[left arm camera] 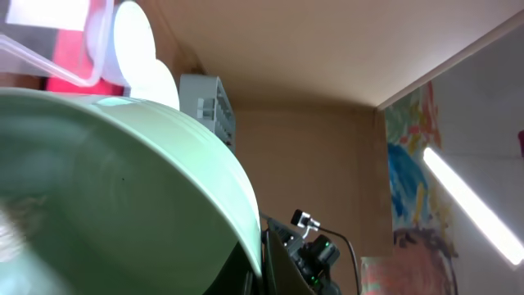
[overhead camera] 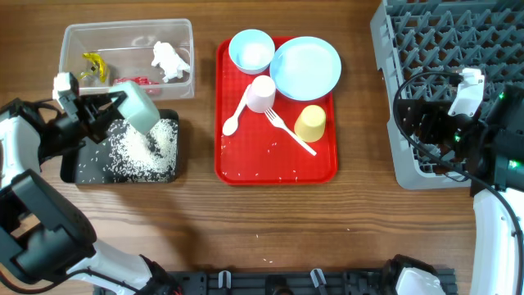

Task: Sort waste into correct bins and load items into the dishwasher rack
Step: 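Move the bowl over the black tray and tip the rice out, then return the empty green bowl to the red tray with the left gripper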

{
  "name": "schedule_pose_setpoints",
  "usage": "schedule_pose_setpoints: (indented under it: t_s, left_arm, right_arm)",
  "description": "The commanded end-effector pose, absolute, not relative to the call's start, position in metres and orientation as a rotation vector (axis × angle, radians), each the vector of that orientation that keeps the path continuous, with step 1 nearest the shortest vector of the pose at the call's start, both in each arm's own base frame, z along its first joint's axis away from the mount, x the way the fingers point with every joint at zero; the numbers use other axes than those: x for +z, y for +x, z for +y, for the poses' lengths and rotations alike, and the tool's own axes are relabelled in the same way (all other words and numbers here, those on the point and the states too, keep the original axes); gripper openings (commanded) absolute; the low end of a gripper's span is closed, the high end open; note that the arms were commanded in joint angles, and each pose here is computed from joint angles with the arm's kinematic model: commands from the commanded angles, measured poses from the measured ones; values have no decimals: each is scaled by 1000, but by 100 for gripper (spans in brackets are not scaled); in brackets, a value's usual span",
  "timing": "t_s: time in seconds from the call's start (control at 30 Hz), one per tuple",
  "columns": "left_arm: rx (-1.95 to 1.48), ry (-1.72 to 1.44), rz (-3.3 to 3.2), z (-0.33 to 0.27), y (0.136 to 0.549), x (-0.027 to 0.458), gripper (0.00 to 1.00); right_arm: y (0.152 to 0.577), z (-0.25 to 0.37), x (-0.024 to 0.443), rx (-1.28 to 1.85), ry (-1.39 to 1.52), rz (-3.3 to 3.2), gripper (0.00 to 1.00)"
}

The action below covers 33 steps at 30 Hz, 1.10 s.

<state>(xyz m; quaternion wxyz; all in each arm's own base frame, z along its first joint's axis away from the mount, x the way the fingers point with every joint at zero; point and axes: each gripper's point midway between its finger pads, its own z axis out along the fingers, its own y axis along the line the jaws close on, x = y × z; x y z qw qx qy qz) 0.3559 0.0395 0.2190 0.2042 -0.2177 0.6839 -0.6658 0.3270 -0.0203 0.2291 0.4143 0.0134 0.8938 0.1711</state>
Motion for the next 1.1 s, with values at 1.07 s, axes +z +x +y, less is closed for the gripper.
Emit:
schedule_pose_setpoints:
  t_s: [1.07]
  left_arm:
    - [-685, 403, 2811, -154, 351, 110, 4]
  right_arm:
    - [333, -23, 228, 451, 76, 2254, 100]
